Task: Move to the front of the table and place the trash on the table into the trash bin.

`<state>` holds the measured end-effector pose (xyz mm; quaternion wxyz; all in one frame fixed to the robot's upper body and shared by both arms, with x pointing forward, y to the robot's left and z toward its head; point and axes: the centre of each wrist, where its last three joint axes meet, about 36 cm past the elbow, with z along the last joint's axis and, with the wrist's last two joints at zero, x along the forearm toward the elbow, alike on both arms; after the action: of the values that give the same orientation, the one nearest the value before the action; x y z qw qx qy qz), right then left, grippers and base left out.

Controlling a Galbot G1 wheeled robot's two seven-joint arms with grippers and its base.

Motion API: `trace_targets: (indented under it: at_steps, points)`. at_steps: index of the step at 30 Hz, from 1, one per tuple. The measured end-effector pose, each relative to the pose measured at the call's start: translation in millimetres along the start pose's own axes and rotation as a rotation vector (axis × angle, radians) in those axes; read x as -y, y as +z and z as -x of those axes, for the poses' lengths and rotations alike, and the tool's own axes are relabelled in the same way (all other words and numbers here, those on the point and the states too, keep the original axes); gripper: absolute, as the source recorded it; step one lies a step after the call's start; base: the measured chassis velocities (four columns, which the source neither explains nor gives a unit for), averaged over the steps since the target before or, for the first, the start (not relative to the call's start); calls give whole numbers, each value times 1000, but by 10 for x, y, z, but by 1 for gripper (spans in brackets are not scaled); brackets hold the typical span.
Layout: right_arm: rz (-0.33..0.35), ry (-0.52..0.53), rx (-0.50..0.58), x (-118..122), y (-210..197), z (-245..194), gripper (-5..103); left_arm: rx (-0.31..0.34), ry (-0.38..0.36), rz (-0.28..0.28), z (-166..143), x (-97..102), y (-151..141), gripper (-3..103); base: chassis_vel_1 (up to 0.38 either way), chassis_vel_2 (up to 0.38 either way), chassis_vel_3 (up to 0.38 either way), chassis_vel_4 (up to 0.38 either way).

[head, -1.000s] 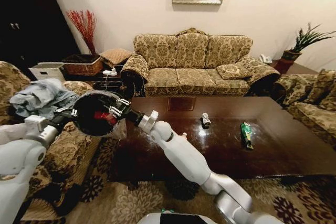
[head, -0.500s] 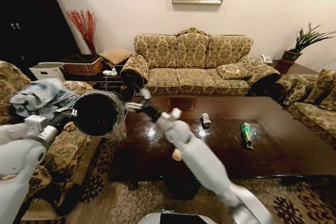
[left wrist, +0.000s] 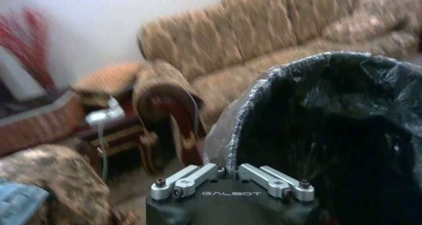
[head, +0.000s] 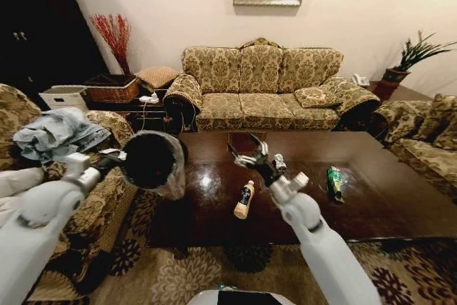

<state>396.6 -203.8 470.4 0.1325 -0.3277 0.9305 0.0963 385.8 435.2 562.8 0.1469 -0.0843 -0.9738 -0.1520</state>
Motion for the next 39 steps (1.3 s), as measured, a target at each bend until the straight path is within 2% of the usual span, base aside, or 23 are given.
trace_targets:
  at_steps: [2, 4, 5, 6, 7, 11, 13, 15, 16, 19, 21, 22, 23, 25, 27, 29, 30, 32, 33, 35, 39]
  points:
    - [17, 34, -19, -11, -18, -130, 100, -42, 29, 23, 92, -44, -118, 0, 0, 0, 0, 0]
    - [18, 41, -27, -2, -16, -180, 100, -34, 22, 31, 95, -95, -197, 0, 0, 0, 0, 0]
    - [16, 46, -32, 11, -15, -207, 100, -28, 17, 34, 91, -129, -239, 0, 0, 0, 0, 0]
    - [15, 62, -43, 46, -19, -297, 100, 4, -13, 48, 60, -314, -416, 0, 0, 0, 0, 0]
    - [19, 67, -46, 50, -20, -325, 100, 23, -32, 53, 41, -411, -508, 0, 0, 0, 0, 0]
    - [35, 78, -70, 20, 30, -416, 100, 47, -55, 57, 10, -542, -646, 0, 0, 0, 0, 0]
    - [38, 81, -78, 11, 42, -437, 100, 47, -55, 58, 8, -545, -651, 0, 0, 0, 0, 0]
    - [63, 110, -146, -64, 102, -587, 100, 42, -46, 68, 3, -506, -633, 0, 0, 0, 0, 0]
    - [63, 110, -146, -64, 102, -587, 100, 42, -46, 68, 3, -506, -633, 0, 0, 0, 0, 0]
    - [133, 261, -297, -241, 184, -759, 100, 38, -31, 77, 19, -422, -557, 0, 0, 0, 0, 0]
    - [151, 289, -322, -278, 209, -771, 100, 37, -27, 77, 23, -400, -542, 0, 0, 0, 0, 0]
    - [200, 360, -382, -377, 278, -769, 100, 36, -18, 78, 33, -351, -512, 0, 0, 0, 0, 0]
    - [221, 403, -412, -433, 344, -756, 100, 35, -14, 77, 37, -327, -499, 0, 0, 0, 0, 0]
    - [235, 433, -434, -484, 410, -743, 100, 35, -10, 77, 40, -307, -491, 0, 0, 0, 0, 0]
    - [279, 527, -502, -645, 634, -635, 100, 34, 0, 80, 42, -263, -480, 0, 0, 0, 0, 0]
    - [287, 540, -513, -673, 670, -611, 100, 34, 2, 81, 42, -256, -478, 0, 0, 0, 0, 0]
    - [327, 588, -556, -787, 832, -490, 100, 34, 6, 82, 41, -235, -472, 0, 0, 0, 0, 0]
    - [355, 614, -592, -894, 1034, -335, 100, 34, 9, 80, 40, -215, -459, 0, 0, 0, 0, 0]
    - [355, 614, -592, -894, 1034, -335, 100, 34, 9, 80, 40, -215, -459, 0, 0, 0, 0, 0]
    - [347, 658, -604, -952, 1300, -84, 100, 34, 13, 77, 37, -195, -447, 0, 0, 0, 0, 0]
    - [337, 685, -610, -947, 1439, 87, 100, 34, 14, 75, 35, -190, -440, 0, 0, 0, 0, 0]
